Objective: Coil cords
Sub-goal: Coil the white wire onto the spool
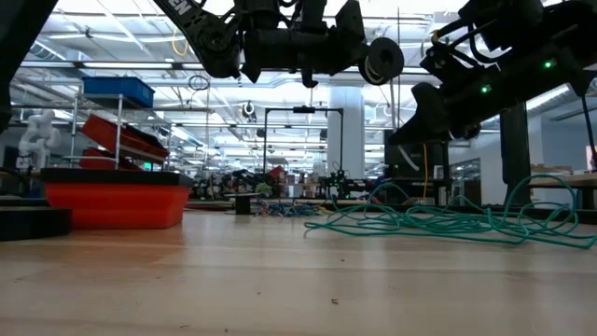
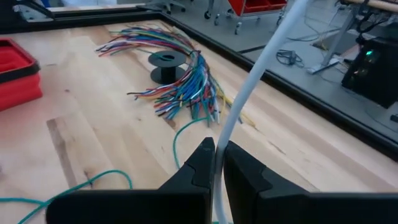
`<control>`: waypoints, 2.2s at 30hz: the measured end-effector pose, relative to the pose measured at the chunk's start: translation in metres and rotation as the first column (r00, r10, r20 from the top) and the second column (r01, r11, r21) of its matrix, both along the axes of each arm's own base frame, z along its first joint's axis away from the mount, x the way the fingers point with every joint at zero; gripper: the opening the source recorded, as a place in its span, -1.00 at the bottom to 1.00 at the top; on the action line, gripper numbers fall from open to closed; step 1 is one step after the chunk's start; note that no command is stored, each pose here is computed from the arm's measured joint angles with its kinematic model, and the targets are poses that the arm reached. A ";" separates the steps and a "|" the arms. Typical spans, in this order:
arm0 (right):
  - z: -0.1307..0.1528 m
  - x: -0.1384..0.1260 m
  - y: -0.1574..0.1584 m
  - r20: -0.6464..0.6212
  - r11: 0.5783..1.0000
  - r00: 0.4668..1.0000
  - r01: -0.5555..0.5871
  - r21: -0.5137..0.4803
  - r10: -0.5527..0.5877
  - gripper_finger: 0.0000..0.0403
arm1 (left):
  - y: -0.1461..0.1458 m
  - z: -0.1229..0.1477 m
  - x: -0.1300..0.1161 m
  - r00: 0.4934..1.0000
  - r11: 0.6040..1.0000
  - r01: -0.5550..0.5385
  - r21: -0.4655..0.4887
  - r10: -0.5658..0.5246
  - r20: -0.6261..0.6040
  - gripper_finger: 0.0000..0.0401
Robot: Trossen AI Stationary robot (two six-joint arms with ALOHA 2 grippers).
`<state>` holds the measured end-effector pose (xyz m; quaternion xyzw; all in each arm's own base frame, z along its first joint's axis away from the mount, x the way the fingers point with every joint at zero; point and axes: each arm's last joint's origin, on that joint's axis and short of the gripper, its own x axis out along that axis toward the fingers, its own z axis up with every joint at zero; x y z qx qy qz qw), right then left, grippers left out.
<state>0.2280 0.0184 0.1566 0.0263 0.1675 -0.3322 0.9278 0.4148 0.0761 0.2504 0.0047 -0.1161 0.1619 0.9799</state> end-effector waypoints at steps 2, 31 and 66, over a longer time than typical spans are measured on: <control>0.000 0.000 0.001 -0.002 1.000 1.000 -0.020 0.011 0.020 -0.91 | 0.000 0.000 0.000 1.000 1.000 0.000 0.000 0.000 0.000 -1.00; -0.011 -0.005 0.004 -0.083 0.994 0.994 -0.058 0.097 0.066 -0.91 | 0.001 -0.001 0.000 0.999 0.999 -0.033 -0.001 0.033 -0.008 -1.00; 0.062 0.040 -0.003 -0.400 0.989 0.907 -0.092 0.120 0.133 -1.00 | -0.013 -0.034 0.013 0.985 0.988 -0.039 0.150 0.063 -0.159 -1.00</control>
